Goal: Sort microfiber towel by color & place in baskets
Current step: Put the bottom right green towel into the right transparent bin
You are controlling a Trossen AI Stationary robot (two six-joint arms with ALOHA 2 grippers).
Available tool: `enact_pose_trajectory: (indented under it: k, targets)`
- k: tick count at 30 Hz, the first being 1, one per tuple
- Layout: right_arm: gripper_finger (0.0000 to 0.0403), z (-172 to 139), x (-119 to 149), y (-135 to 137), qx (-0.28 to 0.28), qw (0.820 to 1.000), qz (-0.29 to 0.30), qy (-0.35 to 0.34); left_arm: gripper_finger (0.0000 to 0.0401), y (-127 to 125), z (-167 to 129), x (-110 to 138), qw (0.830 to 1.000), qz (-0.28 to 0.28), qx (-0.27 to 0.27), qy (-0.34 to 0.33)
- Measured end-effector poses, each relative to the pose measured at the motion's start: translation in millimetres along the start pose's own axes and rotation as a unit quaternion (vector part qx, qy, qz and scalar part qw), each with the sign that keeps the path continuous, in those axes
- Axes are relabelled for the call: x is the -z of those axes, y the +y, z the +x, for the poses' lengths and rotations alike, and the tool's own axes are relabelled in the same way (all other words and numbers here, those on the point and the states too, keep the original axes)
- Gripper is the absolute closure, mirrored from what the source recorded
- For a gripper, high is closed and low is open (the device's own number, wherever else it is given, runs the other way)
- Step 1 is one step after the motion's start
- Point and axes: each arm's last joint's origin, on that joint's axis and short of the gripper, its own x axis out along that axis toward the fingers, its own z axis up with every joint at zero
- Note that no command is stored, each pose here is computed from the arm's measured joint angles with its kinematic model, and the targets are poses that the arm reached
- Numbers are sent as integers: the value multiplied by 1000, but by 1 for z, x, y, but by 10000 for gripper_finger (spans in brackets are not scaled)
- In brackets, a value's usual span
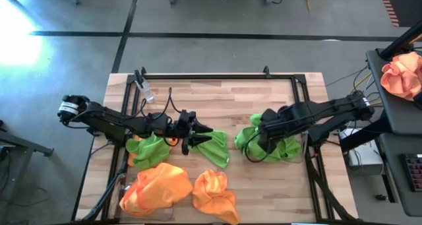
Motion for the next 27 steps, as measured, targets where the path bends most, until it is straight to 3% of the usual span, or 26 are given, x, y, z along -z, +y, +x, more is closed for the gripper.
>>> enact_pose_trajectory:
  k: [9,19,27]
  targets:
    - [268,6,-17,27,-80,994,-29,-70,227,0,0,0,1000,-2,0,0]
    - [268,27,-36,60,-106,984,-78,-124,227,0,0,0,997,-81,3,2]
    - [268,59,-46,82,-88,983,-116,-109,227,-2,0,1,995,-99,23,16]
